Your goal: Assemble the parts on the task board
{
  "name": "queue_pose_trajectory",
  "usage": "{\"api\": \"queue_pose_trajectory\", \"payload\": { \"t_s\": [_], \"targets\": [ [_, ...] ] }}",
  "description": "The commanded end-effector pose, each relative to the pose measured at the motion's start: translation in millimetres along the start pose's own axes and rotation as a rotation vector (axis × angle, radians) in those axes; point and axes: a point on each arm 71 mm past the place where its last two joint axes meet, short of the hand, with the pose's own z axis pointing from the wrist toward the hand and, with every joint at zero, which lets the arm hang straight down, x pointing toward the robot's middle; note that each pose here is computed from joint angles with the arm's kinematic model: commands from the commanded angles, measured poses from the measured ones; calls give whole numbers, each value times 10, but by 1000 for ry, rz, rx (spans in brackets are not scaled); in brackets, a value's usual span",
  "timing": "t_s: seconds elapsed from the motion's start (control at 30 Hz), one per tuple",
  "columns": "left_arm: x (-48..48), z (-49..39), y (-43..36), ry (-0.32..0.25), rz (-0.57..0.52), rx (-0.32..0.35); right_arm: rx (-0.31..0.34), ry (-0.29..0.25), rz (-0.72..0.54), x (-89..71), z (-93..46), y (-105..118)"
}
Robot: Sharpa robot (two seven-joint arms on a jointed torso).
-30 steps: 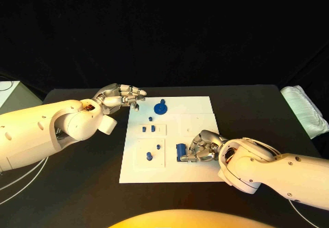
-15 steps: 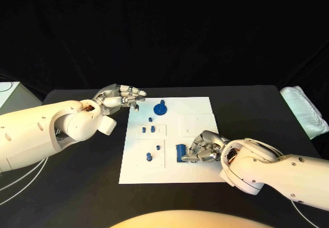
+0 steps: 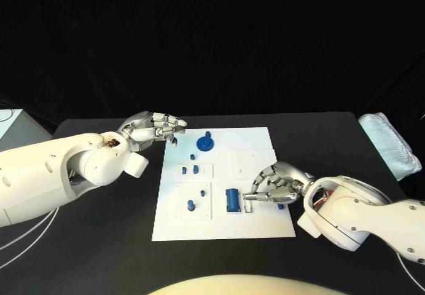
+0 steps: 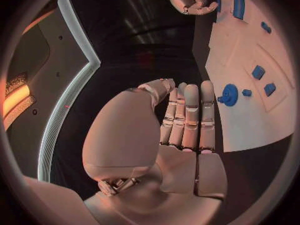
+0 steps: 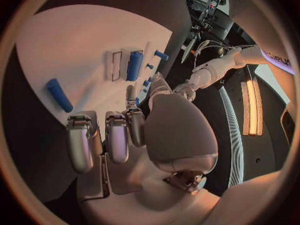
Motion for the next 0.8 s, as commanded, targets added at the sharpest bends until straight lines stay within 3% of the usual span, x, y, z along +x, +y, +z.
{"api": "queue_pose_trajectory", "payload": {
  "t_s": [0.03,0.17,0.37,0.63,0.8],
  "targets": [
    [37,7,-13,20,-3,11,-48,-64,-29,-140,-49,-74],
    [54,6,-15,24,-4,11,-44,-137,-119,-306,-124,-227],
    [80,13,-15,31,-5,11,-9,-199,-228,-400,-196,-357],
    [100,12,-19,41,-8,16,79,-208,-288,-349,-239,-505],
    [102,9,-20,44,-9,20,125,-174,-305,-238,-193,-537]
  ]
}}
